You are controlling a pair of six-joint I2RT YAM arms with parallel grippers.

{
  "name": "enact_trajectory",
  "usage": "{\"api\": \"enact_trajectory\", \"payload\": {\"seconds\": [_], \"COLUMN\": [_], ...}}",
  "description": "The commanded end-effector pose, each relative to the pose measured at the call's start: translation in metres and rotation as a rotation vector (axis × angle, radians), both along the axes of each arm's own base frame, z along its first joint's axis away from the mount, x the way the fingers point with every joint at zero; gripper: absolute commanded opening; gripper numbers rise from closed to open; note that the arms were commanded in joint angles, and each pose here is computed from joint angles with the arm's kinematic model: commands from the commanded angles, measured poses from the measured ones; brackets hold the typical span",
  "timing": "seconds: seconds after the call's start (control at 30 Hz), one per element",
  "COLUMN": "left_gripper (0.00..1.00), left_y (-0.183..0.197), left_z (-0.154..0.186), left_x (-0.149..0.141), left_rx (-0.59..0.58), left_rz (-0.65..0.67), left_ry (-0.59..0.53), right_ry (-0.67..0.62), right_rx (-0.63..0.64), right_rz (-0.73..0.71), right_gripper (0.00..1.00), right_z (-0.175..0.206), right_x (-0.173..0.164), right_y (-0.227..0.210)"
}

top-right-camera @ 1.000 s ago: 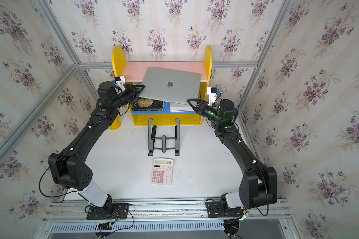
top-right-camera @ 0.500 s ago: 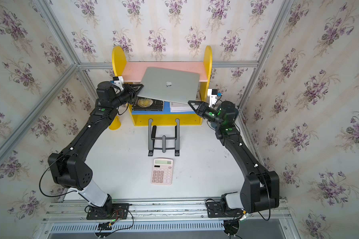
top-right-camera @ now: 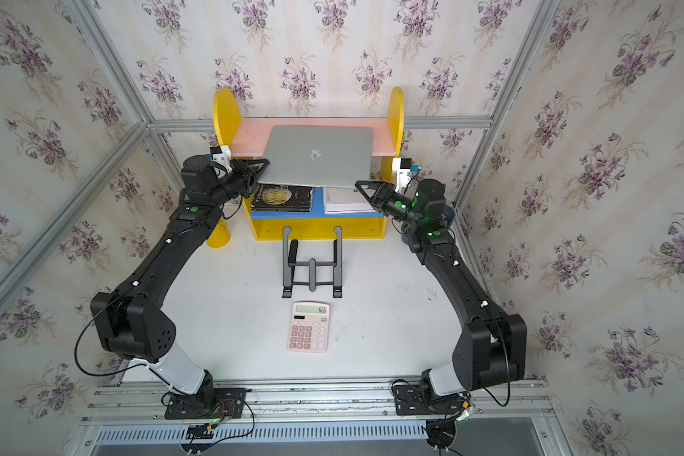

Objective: Close the laptop lid and set it aside
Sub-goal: Place the laptop on the shelf.

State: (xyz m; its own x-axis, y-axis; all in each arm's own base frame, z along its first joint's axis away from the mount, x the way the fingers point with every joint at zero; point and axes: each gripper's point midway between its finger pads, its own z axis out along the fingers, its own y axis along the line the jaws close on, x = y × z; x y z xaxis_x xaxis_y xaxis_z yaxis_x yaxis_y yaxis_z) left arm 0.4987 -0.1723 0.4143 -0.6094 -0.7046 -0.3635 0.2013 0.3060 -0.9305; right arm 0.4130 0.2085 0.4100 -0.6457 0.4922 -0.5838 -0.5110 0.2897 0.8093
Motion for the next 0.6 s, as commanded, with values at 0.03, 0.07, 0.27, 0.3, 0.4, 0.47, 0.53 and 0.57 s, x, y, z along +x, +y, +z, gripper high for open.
{"api": "enact_trajectory", "payload": {"seconds": [0.03, 0.07, 0.27, 0.3, 0.4, 0.47, 0.53, 0.57], "left_gripper": [0.39, 0.41, 0.49, 0.49, 0.48, 0.48, 0.47, 0.47], "left_y": [0.002, 0.003, 0.006, 0.006, 0.005, 0.005, 0.003, 0.003], "left_z": [0.017, 0.018, 0.023, 0.024, 0.024, 0.021, 0.016, 0.014], "left_x": [-0.007, -0.008, -0.012, -0.013, -0.015, -0.015, -0.017, -0.018], "left_rx": [0.031, 0.034, 0.055, 0.057, 0.059, 0.063, 0.073, 0.077], "left_rz": [-0.044, -0.054, -0.109, -0.119, -0.153, -0.167, -0.180, -0.185], "left_ry": [-0.071, -0.073, -0.079, -0.081, -0.080, -0.071, -0.062, -0.057], "right_ry": [-0.124, -0.121, -0.111, -0.107, -0.104, -0.111, -0.105, -0.107], "right_rx": [-0.016, -0.018, -0.016, -0.015, -0.012, -0.013, -0.022, -0.022], "right_rz": [-0.014, -0.018, -0.053, -0.060, -0.076, -0.080, -0.084, -0.088], "right_gripper": [0.05, 0.05, 0.01, 0.00, 0.00, 0.00, 0.00, 0.00], "right_z": [0.020, 0.019, 0.021, 0.021, 0.022, 0.024, 0.023, 0.025], "right_x": [0.005, 0.007, 0.021, 0.022, 0.026, 0.028, 0.030, 0.030], "right_y": [0.001, 0.000, -0.003, -0.004, -0.005, -0.006, -0.005, -0.006]}}
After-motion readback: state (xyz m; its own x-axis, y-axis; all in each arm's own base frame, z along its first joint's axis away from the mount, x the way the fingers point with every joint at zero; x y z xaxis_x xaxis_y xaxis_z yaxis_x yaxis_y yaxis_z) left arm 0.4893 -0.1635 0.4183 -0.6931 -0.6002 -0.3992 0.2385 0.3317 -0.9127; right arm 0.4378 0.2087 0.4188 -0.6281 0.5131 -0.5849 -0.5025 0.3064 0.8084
